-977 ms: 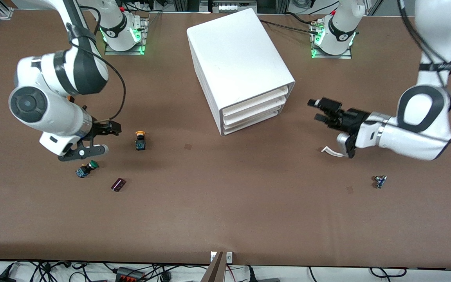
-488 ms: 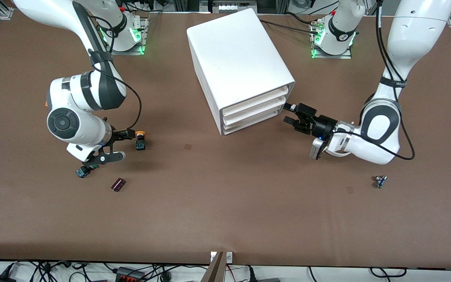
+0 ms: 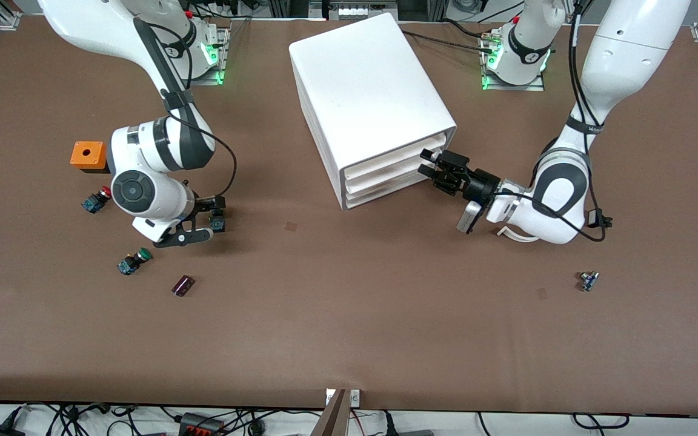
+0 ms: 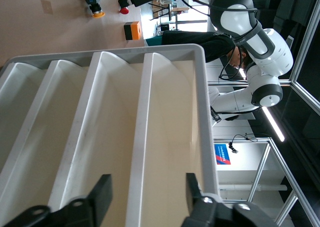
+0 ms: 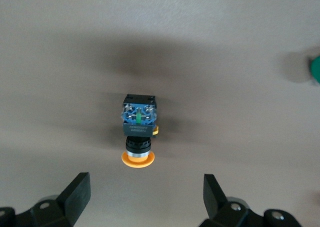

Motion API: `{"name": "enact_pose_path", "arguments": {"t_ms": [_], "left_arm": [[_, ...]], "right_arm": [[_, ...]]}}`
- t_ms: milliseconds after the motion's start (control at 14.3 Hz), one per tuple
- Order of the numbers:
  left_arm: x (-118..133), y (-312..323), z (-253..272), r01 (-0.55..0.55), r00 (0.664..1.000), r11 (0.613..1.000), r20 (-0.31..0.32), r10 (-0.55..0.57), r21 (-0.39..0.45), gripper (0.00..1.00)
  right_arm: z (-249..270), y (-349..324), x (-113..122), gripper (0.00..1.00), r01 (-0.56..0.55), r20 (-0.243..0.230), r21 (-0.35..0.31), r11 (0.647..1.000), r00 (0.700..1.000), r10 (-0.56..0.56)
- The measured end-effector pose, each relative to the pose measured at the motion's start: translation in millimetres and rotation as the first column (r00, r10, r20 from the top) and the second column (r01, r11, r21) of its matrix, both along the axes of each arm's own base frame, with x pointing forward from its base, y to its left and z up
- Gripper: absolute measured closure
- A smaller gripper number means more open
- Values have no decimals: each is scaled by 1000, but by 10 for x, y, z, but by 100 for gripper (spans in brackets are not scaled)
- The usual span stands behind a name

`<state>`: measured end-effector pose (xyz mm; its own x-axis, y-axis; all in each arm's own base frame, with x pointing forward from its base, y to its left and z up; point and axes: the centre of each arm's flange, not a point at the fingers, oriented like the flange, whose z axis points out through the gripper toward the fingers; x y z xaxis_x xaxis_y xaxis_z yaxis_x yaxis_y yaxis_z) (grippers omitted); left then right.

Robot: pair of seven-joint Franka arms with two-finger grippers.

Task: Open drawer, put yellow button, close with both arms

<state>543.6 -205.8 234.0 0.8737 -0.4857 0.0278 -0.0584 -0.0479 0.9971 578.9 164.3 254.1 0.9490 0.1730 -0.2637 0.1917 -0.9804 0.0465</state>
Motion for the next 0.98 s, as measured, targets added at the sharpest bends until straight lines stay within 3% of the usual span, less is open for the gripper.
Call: {"name": "enact_pose_path", "arguments": {"t_ms": [419, 558, 628, 767, 977], "left_arm": [[-108, -61, -141, 14, 999, 1000, -32, -14, 0, 44], [-172, -101, -183, 23, 999, 1000, -45, -23, 1, 49], [-195, -106, -201, 25, 998, 1000, -50, -25, 2, 54], [-204, -103, -202, 24, 998, 1000, -53, -24, -3, 77], [-184, -70, -177, 17, 999, 1000, -43, -17, -9, 85]], "right_arm": [[-359, -26, -174, 0, 32, -44, -15, 999, 999, -33], [-443, -11, -192, 0, 74, -51, 14, 997, 996, -73], [-481, -4, -187, 0, 82, -47, 22, 996, 996, -81], [-561, 3, -180, 0, 93, -42, 29, 995, 995, -91], [-659, -8, -182, 0, 100, -45, 27, 995, 994, -99]]}}
